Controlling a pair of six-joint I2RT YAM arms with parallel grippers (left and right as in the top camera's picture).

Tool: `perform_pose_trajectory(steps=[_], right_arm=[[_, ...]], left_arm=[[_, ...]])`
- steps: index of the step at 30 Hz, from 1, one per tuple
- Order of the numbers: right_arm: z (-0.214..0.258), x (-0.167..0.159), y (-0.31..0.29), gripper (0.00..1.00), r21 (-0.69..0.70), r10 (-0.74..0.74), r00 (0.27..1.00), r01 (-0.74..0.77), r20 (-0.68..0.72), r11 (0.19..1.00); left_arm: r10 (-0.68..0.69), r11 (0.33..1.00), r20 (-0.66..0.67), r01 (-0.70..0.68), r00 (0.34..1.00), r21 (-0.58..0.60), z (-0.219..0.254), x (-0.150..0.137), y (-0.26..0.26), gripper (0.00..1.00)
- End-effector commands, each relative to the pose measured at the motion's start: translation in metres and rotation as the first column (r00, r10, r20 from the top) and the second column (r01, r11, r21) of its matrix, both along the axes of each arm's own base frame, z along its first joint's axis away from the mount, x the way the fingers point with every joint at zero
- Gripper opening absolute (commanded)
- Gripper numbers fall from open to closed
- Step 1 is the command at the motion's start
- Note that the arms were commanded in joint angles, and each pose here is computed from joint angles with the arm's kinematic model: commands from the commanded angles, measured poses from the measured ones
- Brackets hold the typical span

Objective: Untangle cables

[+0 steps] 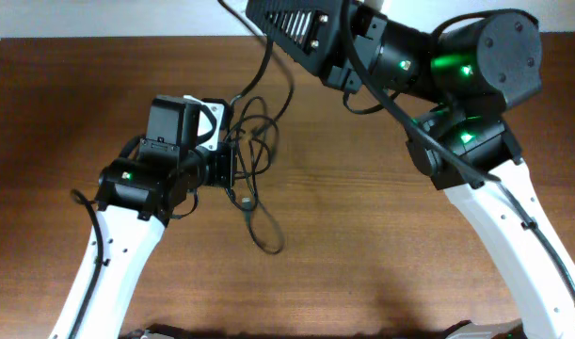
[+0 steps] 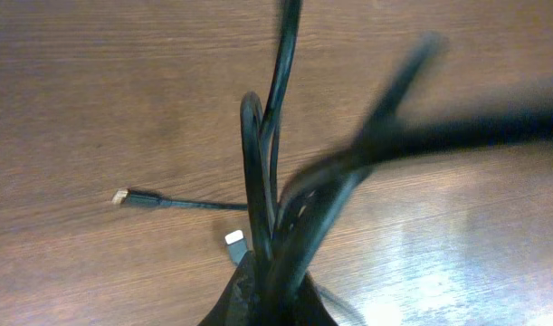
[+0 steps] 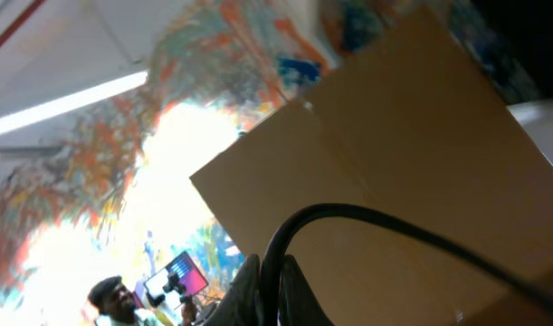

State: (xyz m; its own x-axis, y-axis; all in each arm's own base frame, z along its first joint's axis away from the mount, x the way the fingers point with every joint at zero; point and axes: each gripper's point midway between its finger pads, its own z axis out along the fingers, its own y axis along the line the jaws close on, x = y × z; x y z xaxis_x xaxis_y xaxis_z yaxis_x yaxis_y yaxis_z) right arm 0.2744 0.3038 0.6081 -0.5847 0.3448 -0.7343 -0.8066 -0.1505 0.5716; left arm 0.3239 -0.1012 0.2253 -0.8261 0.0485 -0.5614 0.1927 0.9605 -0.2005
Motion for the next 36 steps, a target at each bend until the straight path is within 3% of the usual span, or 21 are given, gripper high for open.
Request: perform_pose_trajectory(steps=[1, 6, 8, 10, 16, 20, 24, 29, 31, 36], right_arm=[[0.029, -0.016, -0.021, 0.04, 0.066, -0.025, 0.993, 0.018, 0.116, 0.998], [0.032, 0.027, -0.072, 0.04, 0.076, -0.202, 0.970, 0.193, 0.135, 0.978], [0.031, 0.043, -0.096, 0.04, 0.065, -0.266, 0.954, 0.259, 0.141, 0.964], [0.026, 0.057, -0.123, 0.04, 0.034, -0.321, 0.935, 0.319, 0.151, 0.947], [0.009, 0.089, -0.187, 0.04, -0.039, -0.454, 0.885, 0.460, 0.099, 0.887], [-0.027, 0.124, -0.248, 0.04, -0.155, -0.607, 0.794, 0.604, 0.035, 0.782], [-0.090, 0.144, -0.307, 0.04, -0.353, -0.734, 0.665, 0.726, 0.139, 0.590], [-0.156, 0.153, -0.399, 0.04, -0.569, -0.888, 0.378, 0.804, 0.263, 0.174], [-0.168, 0.146, -0.443, 0.04, -0.612, -0.924, 0.242, 0.791, 0.296, 0.011], [-0.170, 0.108, -0.538, 0.04, -0.611, -0.896, 0.024, 0.740, 0.443, -0.282]], left_arm=[[0.079, 0.990, -0.011, -0.077, 0.997, 0.121, -0.006, -0.001, 0.025, 0.00], [0.181, 0.953, 0.027, -0.182, 0.983, 0.241, -0.006, 0.004, 0.057, 0.00], [0.213, 0.945, 0.029, -0.214, 0.977, 0.246, -0.006, 0.006, 0.068, 0.26], [0.228, 0.944, 0.020, -0.226, 0.973, 0.240, -0.007, 0.005, 0.073, 0.35], [0.217, 0.951, 0.011, -0.214, 0.976, 0.223, -0.008, 0.004, 0.069, 0.34], [0.155, 0.979, -0.034, -0.149, 0.987, 0.138, -0.010, -0.001, 0.050, 0.34], [0.113, 0.991, -0.056, -0.108, 0.992, 0.077, -0.010, -0.004, 0.037, 0.36], [0.046, 0.999, -0.053, -0.047, 0.998, -0.023, -0.004, -0.003, 0.017, 0.37], [0.011, 0.997, -0.034, -0.013, 0.999, -0.078, 0.001, -0.001, 0.006, 0.38], [-0.016, 0.994, -0.030, 0.013, 0.999, -0.104, 0.004, -0.002, -0.002, 0.37]])
